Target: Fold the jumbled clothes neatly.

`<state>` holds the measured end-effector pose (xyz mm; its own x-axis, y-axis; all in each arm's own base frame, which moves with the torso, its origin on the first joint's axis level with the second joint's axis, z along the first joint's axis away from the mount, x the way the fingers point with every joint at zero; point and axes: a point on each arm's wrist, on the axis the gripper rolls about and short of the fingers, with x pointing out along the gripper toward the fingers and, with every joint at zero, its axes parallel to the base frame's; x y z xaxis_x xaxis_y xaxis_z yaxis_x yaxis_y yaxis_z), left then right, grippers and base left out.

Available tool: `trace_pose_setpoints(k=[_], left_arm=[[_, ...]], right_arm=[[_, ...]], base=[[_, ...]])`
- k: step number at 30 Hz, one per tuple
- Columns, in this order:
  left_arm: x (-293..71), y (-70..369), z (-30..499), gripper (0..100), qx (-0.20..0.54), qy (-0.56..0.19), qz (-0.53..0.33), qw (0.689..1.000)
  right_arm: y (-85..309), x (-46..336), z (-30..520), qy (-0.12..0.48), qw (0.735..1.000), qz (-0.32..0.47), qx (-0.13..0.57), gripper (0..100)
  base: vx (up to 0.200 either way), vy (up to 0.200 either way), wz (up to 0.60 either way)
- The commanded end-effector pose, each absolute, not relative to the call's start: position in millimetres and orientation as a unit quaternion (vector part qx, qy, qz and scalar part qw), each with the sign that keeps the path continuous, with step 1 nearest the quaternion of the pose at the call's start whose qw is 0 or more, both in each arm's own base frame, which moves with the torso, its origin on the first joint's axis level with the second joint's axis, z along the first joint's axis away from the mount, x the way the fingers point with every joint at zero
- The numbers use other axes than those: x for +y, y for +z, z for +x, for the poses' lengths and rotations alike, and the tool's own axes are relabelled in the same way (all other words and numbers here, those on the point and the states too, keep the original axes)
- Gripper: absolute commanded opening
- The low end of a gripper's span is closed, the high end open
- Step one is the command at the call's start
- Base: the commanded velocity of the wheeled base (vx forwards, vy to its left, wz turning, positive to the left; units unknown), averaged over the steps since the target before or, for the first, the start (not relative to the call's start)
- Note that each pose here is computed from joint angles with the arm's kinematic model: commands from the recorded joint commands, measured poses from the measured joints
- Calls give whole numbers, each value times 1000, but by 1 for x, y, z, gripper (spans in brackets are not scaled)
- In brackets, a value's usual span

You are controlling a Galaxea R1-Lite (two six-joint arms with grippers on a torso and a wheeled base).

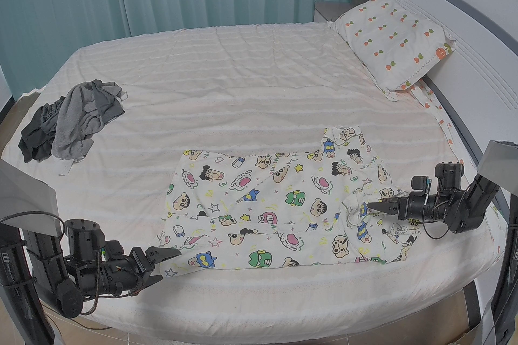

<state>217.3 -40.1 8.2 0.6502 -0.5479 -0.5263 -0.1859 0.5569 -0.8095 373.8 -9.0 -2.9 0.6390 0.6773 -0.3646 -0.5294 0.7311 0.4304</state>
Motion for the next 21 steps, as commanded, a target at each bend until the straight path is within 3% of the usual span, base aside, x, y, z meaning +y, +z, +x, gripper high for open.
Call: trace_pose_setpoints(k=[1, 21], left_arm=[[-41, 8, 217, 100, 404, -115, -456, 785], [-41, 7, 217, 100, 404, -115, -455, 785]], right_arm=[[-11, -13, 375, 332, 895, 149, 257, 100], [-23, 0, 384, 373, 879, 154, 255, 100]], base=[[0, 0, 0], [0, 0, 0]])
